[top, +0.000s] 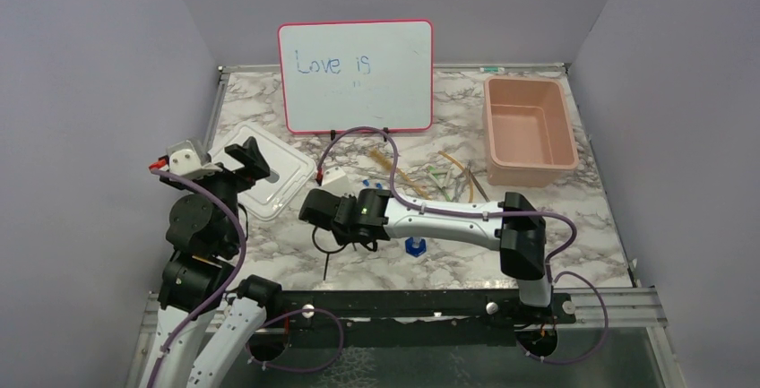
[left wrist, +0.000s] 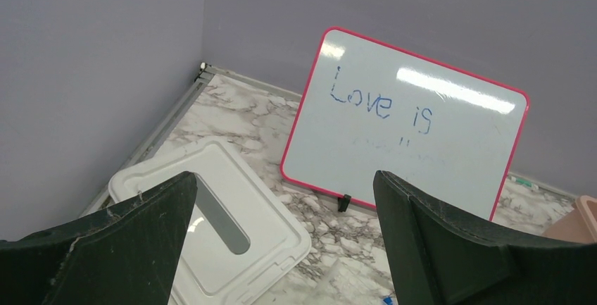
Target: Organize the chemistry lab equipment
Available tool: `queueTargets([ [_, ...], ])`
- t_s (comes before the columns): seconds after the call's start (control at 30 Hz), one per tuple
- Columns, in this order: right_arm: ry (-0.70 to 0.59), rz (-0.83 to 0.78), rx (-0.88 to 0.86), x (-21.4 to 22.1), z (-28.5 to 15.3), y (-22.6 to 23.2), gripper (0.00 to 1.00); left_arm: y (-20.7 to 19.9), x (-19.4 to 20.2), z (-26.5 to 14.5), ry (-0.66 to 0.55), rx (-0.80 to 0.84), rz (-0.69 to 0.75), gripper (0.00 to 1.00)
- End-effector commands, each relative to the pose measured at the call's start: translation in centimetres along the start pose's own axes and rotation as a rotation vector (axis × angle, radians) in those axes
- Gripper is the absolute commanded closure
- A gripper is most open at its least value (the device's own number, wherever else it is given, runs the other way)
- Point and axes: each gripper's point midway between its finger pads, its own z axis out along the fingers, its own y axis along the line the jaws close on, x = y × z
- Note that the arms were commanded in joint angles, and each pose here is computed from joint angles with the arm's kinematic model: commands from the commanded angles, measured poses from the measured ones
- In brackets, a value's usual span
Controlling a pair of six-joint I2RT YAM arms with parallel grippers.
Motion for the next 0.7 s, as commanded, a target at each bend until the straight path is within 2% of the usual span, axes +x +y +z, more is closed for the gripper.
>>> queueTargets([
  [0.0, -0.126, 0.006, -0.112, -3.6, -3.3, 1.4, 0.99, 0.8, -0.6, -0.6, -0.021, -0.027, 0.009, 0.01],
  [0.17, -0.287, -0.030, -0.183, -7.8, -7.4, 0.8, 0.99, 1.0, -2.1, -1.2, -0.055, -0.026, -0.010, 0.01],
  [0.3, -0.391, -0.019, -0.158, -11.5, -9.6, -2.2, 0.99, 0.6, -2.9, -1.7, -0.072, 0.006, -0.012, 0.01],
  [0.5, -0.533, 0.083, -0.041, -17.5, -12.6, -11.2, 1.00, -1.1, -3.1, -1.8, -0.063, 0.102, 0.021, 0.01],
  [0.67, -0.658, 0.181, 0.120, -21.3, -16.5, -21.1, 0.99, -3.7, -1.4, -1.3, 0.001, 0.229, 0.050, 0.01],
])
